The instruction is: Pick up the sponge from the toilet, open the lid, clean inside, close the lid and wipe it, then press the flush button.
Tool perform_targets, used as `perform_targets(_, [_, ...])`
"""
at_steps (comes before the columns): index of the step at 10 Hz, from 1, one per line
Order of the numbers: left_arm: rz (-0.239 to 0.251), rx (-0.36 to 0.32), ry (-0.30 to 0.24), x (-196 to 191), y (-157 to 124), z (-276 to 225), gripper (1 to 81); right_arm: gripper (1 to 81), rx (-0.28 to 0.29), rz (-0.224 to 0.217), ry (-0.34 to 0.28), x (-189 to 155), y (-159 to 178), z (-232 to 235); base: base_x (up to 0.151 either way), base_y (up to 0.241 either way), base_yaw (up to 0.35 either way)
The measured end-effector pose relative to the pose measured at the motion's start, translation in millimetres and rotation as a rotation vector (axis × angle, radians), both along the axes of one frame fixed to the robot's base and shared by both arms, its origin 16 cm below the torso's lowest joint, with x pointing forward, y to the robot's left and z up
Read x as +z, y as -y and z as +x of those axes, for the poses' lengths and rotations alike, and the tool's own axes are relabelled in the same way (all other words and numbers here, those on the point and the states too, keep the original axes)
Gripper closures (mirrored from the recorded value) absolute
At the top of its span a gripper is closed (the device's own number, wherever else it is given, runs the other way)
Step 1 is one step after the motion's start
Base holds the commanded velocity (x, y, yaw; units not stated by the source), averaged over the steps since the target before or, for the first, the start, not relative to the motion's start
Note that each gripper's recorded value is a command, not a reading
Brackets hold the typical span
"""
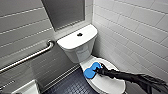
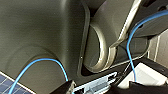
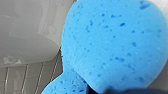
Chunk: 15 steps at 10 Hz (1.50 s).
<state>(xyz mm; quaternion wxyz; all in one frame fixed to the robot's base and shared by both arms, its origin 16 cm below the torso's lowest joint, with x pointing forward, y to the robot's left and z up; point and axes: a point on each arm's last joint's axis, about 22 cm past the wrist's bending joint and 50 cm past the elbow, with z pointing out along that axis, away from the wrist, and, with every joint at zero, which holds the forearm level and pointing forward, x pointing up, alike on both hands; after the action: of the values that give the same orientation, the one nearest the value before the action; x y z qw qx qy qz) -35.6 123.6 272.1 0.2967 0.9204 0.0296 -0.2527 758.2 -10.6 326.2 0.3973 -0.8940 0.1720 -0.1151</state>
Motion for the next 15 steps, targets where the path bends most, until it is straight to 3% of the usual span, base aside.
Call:
perform_targets(2, [-0.002,0.000,0.000,0,1,0,1.0,81.1,0.040,0.021,-0.045,3,19,-33,0.000,0.000,0.000])
perform_targets(6, [-0.001,0.018,0.021,-1,2,4,1.0,81.1,0.026,0.010,-0.107,3,109,-88,0.000,0.000,0.000])
perform_targets(10, [-0.002,0.021,0.026,-1,3,5,1.0,81.1,-0.055,-0.005,-0.165,-6,197,-158,0.000,0.000,0.000])
perform_targets(15, [-0.002,0.021,0.027,-2,3,6,1.0,81.1,-0.132,-0.099,-0.266,-13,302,-253,0.000,0.000,0.000])
